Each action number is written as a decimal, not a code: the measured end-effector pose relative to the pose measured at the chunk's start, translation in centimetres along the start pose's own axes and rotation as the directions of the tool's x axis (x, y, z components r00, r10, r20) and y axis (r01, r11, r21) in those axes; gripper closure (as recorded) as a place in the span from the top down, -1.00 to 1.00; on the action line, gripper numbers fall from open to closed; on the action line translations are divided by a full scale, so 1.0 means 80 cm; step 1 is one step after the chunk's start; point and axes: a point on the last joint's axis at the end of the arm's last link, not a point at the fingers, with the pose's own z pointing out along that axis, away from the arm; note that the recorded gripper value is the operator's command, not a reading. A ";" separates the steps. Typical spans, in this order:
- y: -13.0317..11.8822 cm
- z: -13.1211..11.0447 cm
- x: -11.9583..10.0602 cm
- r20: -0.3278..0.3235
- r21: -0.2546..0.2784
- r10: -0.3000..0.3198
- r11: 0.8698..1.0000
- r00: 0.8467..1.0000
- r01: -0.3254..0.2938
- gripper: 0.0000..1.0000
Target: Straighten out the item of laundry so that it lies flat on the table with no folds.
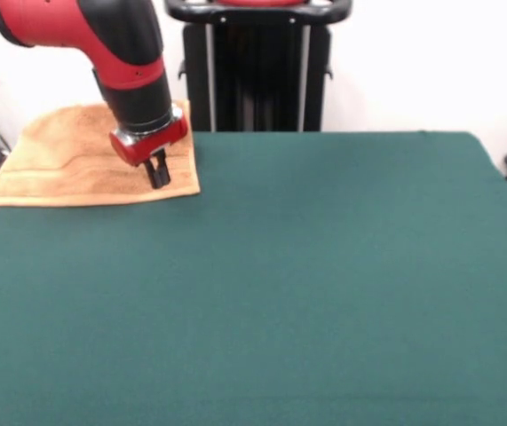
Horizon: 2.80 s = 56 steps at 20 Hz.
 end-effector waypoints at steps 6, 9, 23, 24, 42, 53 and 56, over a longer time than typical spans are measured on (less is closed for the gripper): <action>-0.005 0.000 0.002 0.008 -0.025 0.036 0.999 0.999 -0.036 -1.00; -0.009 0.001 0.008 0.044 -0.049 0.067 0.997 0.997 -0.065 -1.00; -0.019 0.008 0.049 0.292 -0.143 0.163 0.982 0.942 -0.126 -1.00; -0.018 0.008 0.050 0.296 -0.137 0.156 0.983 0.942 -0.120 -1.00; 0.011 0.006 0.024 0.182 0.089 -0.040 0.996 0.982 0.024 -1.00; 0.027 0.012 0.035 0.255 0.206 -0.095 0.978 0.962 0.041 -1.00; 0.034 0.017 0.044 0.308 0.268 -0.138 0.962 0.941 0.054 -1.00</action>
